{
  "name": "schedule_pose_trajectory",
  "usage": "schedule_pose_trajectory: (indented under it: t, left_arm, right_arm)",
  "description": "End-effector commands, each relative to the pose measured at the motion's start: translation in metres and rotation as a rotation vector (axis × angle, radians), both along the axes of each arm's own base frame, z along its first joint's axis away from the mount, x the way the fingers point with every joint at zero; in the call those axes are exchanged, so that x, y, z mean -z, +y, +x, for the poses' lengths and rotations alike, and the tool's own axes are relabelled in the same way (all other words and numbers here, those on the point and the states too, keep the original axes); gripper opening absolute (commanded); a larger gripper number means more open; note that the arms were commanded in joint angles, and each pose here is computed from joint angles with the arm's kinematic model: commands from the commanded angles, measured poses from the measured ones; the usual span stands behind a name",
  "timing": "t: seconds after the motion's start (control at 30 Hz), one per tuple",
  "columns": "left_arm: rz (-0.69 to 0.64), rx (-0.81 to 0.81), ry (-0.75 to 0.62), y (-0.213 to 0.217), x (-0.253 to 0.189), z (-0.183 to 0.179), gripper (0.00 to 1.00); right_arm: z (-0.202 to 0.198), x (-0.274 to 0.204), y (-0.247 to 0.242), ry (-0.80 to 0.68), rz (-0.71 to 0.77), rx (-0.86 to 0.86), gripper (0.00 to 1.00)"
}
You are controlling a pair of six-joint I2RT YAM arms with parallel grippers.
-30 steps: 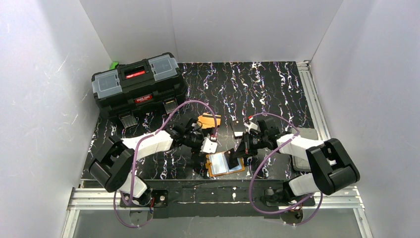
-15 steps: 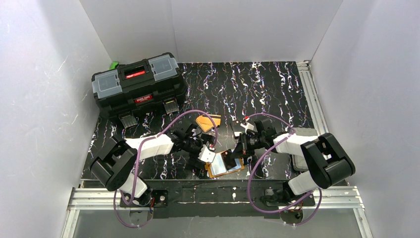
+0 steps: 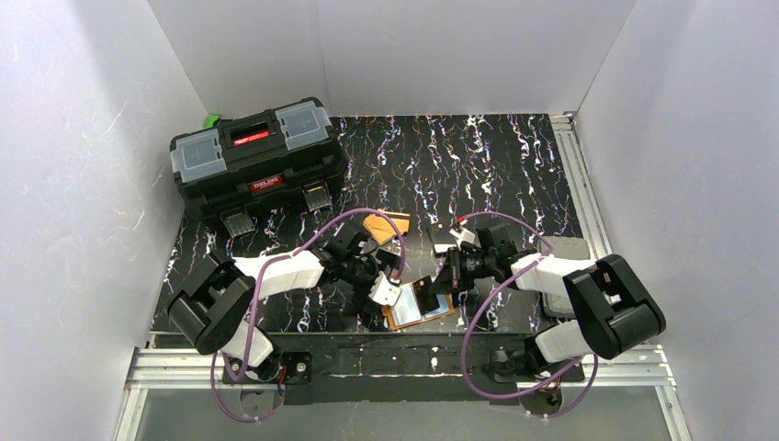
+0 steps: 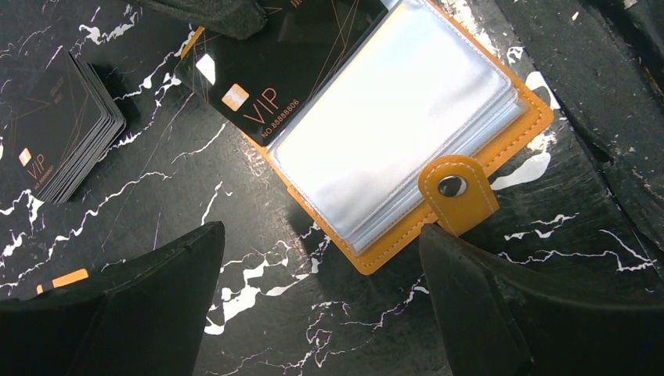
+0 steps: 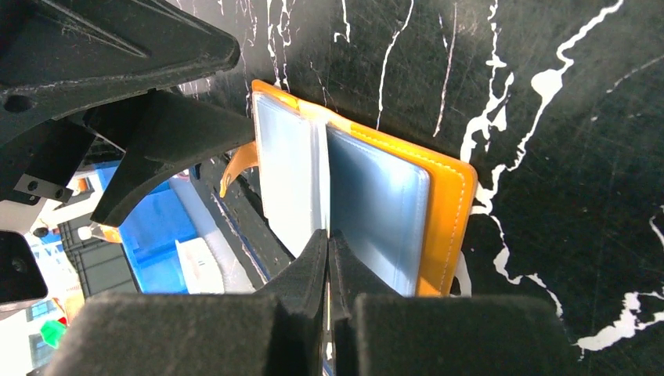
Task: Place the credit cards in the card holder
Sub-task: Insert the credit card into the card holder.
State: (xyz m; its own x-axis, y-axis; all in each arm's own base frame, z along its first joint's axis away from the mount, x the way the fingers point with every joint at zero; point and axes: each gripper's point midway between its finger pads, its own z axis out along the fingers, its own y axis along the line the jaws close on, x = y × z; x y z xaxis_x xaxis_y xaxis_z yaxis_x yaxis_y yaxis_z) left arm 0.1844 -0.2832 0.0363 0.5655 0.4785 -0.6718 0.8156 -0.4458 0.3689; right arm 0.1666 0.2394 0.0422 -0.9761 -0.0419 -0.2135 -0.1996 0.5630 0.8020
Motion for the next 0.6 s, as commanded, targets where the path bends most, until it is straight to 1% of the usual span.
schedule_pose_trajectory:
  t: [0.0,0.2,0.37,0.47,0.57]
  left_arm:
    - [0.012,0.030,0.023,0.002,0.007,-0.011,0.94]
    - [0.020,0.021,0.030,0.001,0.007,-0.011,0.93]
    - [0.028,0.013,0.035,0.002,0.009,-0.011,0.93]
    - [0.034,0.011,0.036,0.003,0.010,-0.011,0.92]
    - [0.035,0.008,0.037,0.002,0.010,-0.010,0.92]
  right_arm:
    - [0.008,-0.005,0.003,-0.044,0.036,0.027,0.01]
    - [0.010,-0.005,0.006,-0.035,0.060,0.036,0.01]
    - [0.018,-0.010,-0.006,-0.059,0.078,0.090,0.01]
    - [0.017,-0.009,-0.006,-0.056,0.078,0.088,0.01]
    - [0.014,-0.011,-0.004,-0.043,0.111,0.081,0.01]
